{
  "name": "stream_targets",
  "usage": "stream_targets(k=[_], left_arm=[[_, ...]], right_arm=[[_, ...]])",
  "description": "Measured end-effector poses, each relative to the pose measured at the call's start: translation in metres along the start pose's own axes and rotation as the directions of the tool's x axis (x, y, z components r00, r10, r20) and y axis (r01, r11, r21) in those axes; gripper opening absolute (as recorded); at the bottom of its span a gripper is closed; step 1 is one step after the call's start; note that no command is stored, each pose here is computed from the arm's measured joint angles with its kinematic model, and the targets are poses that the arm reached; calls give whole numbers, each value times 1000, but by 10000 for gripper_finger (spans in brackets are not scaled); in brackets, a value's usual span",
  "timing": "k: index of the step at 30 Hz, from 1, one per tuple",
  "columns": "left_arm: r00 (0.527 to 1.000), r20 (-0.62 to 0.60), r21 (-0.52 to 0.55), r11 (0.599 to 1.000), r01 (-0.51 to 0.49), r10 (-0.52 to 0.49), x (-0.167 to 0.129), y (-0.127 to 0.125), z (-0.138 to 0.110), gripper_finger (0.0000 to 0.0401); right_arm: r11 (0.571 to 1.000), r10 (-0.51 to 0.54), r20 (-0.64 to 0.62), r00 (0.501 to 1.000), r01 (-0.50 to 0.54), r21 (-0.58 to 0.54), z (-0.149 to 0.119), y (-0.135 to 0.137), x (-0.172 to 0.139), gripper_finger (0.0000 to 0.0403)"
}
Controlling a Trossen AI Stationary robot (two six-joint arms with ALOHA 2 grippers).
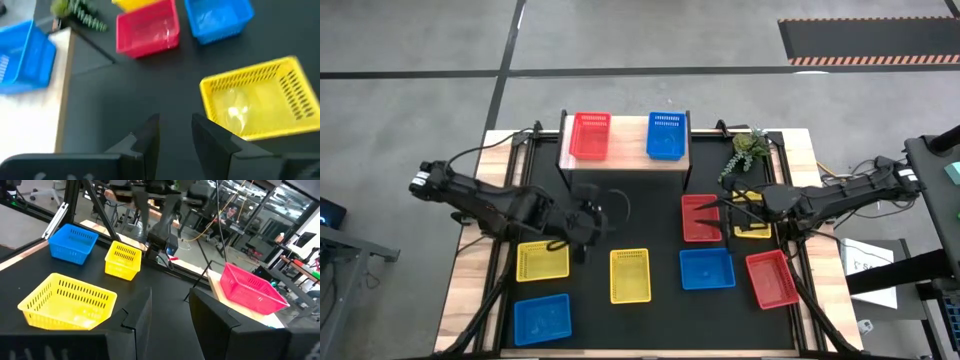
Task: Stack baskets on shelf by color
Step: Put the center yellow bin on the shelf
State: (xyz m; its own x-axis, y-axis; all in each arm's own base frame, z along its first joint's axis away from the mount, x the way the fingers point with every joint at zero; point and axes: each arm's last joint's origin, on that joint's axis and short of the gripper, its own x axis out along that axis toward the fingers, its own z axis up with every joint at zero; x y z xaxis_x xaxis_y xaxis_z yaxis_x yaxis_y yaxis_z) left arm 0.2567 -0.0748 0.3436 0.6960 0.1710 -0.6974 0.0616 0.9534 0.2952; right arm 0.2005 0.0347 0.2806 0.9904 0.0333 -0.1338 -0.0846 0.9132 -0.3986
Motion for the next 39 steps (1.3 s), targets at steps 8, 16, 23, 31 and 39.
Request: stream_targets(k=[8, 16, 23, 31, 39], left_arm=[[997, 66, 21, 999, 27, -29, 15, -22, -17, 98], [978, 210, 59, 998, 9, -21, 21, -24, -43, 98], [903, 425, 55, 994, -94, 62, 9, -16, -63, 98], [788, 597, 54, 973, -224, 148, -3, -8, -87, 98], [701, 681, -27, 964, -264, 211, -17, -1, -102, 98]], right_arm=[[997, 1, -1, 1000, -1, 71, 1, 3, 21, 125], [992, 38, -50, 998, -32, 119, 7, 10, 48, 125], [991, 85, -65, 994, -77, 109, 23, 20, 73, 125], [979, 155, -103, 982, -139, 152, 48, 38, 99, 125], [965, 215, -228, 950, -171, 197, 75, 63, 131, 125]])
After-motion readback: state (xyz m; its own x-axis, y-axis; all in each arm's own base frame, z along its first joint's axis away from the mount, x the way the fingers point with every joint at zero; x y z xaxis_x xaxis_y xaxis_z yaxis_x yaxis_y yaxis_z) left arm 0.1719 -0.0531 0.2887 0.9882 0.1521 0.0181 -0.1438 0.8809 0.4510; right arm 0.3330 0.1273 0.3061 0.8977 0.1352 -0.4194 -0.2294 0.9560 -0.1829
